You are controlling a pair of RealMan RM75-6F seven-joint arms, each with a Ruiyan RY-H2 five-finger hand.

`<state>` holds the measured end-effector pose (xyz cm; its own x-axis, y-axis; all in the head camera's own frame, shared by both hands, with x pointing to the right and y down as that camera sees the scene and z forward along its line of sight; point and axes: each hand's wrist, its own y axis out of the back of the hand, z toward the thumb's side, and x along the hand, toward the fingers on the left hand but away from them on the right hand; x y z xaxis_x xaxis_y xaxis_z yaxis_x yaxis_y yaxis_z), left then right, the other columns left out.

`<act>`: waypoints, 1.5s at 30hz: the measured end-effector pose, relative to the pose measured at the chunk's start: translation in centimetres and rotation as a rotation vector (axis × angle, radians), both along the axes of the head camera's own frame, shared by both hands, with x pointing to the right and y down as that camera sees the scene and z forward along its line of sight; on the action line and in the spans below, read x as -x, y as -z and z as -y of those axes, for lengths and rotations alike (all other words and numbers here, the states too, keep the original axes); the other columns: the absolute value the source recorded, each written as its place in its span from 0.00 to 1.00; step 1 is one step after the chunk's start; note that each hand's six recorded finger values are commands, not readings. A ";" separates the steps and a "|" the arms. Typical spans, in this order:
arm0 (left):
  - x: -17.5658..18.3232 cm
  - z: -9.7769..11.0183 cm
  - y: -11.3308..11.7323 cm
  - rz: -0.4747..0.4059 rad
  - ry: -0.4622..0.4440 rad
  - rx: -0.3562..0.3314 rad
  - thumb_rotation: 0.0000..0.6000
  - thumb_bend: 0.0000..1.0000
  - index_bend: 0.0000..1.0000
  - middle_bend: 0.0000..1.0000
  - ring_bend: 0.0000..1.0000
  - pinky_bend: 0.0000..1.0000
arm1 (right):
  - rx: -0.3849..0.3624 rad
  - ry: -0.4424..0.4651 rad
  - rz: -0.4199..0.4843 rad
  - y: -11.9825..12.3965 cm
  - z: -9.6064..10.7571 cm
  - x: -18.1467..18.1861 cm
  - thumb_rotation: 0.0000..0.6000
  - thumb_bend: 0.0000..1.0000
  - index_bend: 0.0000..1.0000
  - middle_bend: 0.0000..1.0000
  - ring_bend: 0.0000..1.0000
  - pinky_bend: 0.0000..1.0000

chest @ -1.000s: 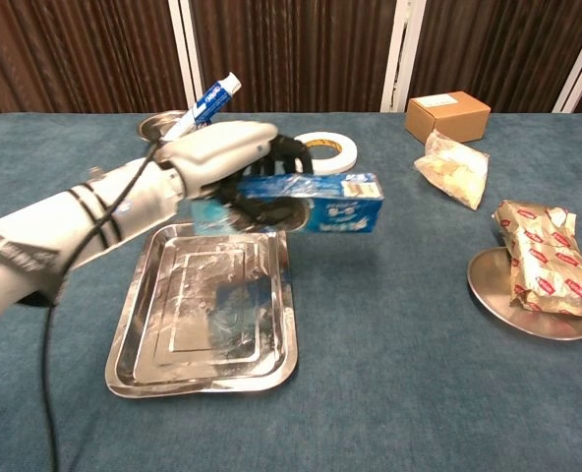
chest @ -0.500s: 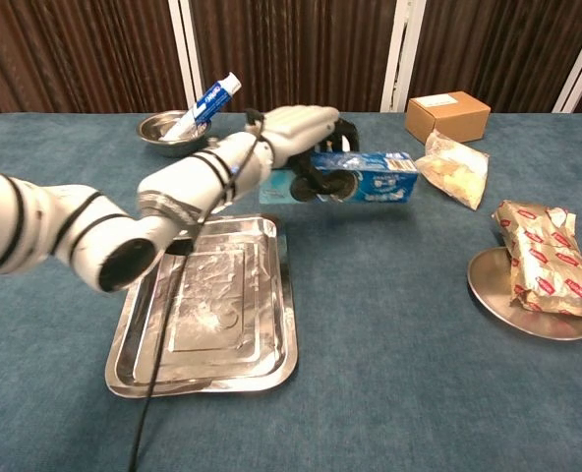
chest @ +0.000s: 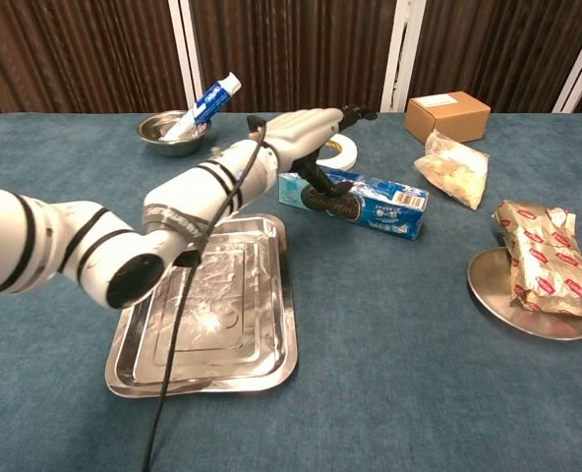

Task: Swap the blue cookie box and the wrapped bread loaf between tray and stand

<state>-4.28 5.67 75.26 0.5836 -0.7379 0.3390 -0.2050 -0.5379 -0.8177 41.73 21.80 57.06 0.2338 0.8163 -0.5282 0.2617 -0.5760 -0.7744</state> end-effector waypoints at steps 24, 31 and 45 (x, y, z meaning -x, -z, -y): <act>30.8 -13.6 13.0 0.084 0.251 -0.067 1.00 0.36 0.00 0.00 0.00 0.00 | 0.052 0.708 -0.505 -9.1 6.2 9.8 1.00 0.14 0.00 0.00 0.00 0.00; 31.3 -13.4 12.9 0.087 0.260 -0.059 1.00 0.36 0.00 0.00 0.00 0.00 | 0.091 0.712 -0.554 -11.7 6.5 10.6 1.00 0.14 0.03 0.00 0.00 0.00; 31.6 -13.3 12.0 0.123 0.263 -0.040 1.00 0.36 0.00 0.00 0.00 0.00 | -0.030 0.647 -0.617 -13.0 8.8 9.9 1.00 0.20 0.85 0.67 0.66 0.86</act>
